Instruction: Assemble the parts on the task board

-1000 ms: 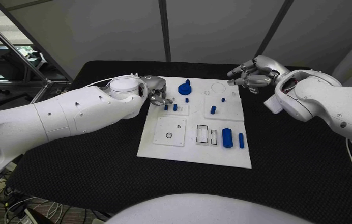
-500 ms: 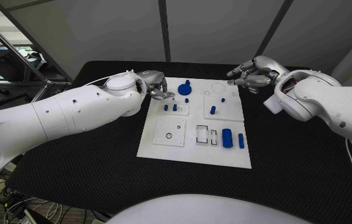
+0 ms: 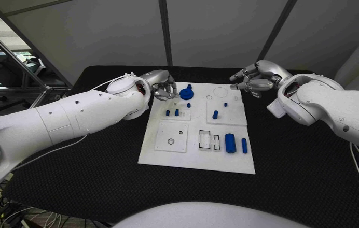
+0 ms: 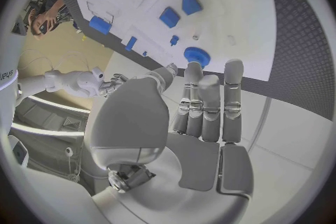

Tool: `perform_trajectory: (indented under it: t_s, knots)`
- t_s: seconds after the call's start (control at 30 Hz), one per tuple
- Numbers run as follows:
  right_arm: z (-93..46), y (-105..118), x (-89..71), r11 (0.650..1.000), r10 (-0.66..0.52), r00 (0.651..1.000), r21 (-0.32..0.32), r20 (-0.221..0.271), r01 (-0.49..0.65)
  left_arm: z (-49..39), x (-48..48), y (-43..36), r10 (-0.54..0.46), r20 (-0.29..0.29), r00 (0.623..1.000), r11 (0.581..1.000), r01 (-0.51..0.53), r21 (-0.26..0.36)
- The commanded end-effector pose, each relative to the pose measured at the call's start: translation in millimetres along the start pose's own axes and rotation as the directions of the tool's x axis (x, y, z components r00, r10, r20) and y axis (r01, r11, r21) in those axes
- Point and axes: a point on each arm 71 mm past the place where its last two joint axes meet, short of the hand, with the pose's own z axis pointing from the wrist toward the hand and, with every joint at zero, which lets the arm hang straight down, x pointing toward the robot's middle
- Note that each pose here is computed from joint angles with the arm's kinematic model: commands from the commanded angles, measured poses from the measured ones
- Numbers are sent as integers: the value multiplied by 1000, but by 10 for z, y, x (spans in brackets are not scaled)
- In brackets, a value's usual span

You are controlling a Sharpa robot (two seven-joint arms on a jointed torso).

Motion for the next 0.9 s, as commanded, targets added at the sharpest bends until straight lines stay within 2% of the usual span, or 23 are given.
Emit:
perform_trajectory:
  t_s: [0.03, 0.23, 0.57, 0.7, 0.9]
  knots:
    - [8, 28, -4, 1000, -3, 1000, -16, 5, 3, 45, -74, -124, -97, 81, 992, 986, 85, 146]
    - [13, 38, 2, 1000, -7, 1000, -20, 7, 7, 159, -17, -238, -12, 60, 998, 980, 0, 198]
    - [27, 56, 20, 1000, -8, 1000, -24, 4, 8, 294, 142, -416, 128, -42, 991, 969, -116, 216]
    - [33, 63, 26, 1000, -8, 1000, -26, 2, 8, 339, 183, -452, 165, -75, 983, 967, -146, 211]
    - [38, 68, 32, 1000, -8, 1000, -27, 2, 9, 379, 241, -465, 199, -135, 971, 966, -170, 196]
